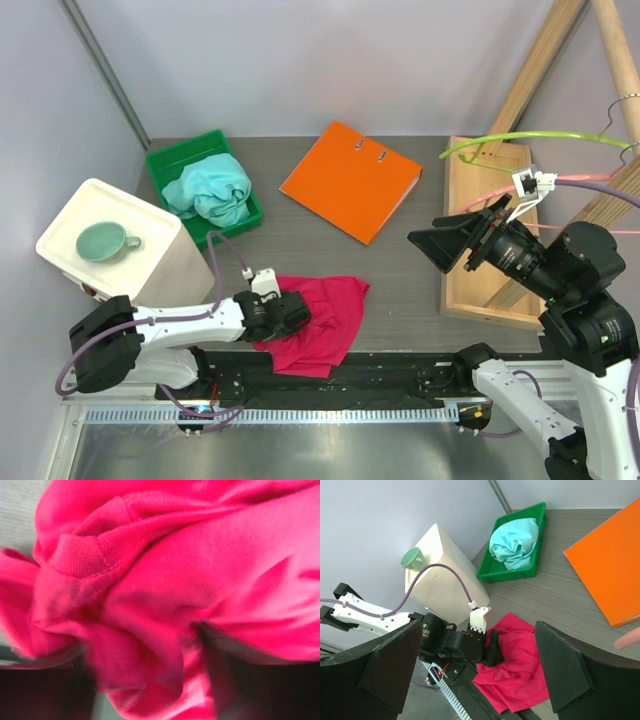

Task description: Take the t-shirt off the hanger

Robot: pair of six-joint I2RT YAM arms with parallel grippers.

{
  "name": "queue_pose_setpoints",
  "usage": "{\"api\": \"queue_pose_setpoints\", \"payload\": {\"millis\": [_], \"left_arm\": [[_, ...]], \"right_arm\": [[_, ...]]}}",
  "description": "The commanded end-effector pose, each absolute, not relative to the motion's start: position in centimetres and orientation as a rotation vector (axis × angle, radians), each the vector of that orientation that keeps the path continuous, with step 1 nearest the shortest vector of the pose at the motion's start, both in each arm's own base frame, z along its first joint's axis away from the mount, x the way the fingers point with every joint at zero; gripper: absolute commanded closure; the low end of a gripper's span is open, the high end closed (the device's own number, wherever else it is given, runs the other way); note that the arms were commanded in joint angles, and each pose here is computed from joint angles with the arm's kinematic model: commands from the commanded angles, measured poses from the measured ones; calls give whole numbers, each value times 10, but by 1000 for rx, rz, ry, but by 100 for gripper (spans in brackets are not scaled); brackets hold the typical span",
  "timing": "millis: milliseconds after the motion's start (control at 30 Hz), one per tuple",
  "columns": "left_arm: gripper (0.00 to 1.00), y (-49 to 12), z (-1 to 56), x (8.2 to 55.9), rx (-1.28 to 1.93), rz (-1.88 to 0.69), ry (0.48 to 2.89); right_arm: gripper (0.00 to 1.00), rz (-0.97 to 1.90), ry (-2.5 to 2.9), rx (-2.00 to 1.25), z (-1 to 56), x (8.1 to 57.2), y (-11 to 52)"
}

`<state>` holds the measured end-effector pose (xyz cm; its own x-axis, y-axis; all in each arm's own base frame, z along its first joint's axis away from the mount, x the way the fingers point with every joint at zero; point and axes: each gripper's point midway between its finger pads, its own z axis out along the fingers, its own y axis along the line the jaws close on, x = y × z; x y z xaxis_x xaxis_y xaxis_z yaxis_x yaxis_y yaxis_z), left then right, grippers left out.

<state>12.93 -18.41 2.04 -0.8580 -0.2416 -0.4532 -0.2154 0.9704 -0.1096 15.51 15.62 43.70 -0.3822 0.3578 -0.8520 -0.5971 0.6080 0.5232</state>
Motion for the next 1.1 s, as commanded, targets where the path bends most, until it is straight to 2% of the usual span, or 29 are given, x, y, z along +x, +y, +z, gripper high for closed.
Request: {"api": "queue_pose_setpoints", "payload": {"millis": [0,33,67,100,133,167,200,500,633,867,1067], "left_arm": [[50,-212,15,150,-474,-297,2515],[56,-211,17,156,-482,-298,2476],[69,-209,21,159,-480,-298,2458],[73,-211,30,164,-464,-311,2432],[90,-204,35,168,-454,-273,2402],[97,-204,43,172,-447,-269,2384],[100,-208,61,181,-453,-293,2349],[100,-194,166,247,-293,-313,2226],[100,-180,237,283,-288,-363,2110],[100,-121,336,357,-267,-245,1967],[100,-68,399,409,-304,-143,1878]], "right_arm": [[0,1014,1645,-210,441,154,154],[0,1011,1643,-210,441,154,153],[0,1010,1646,-208,440,155,154],[0,1009,1646,-207,441,155,153],[0,1008,1647,-208,440,155,153],[0,1007,1644,-207,440,155,153],[0,1006,1645,-208,440,155,153],[0,975,1658,-213,434,162,152],[0,969,1659,-221,436,164,153],[0,977,1673,-235,436,172,158],[0,990,1699,-233,431,178,162]]}}
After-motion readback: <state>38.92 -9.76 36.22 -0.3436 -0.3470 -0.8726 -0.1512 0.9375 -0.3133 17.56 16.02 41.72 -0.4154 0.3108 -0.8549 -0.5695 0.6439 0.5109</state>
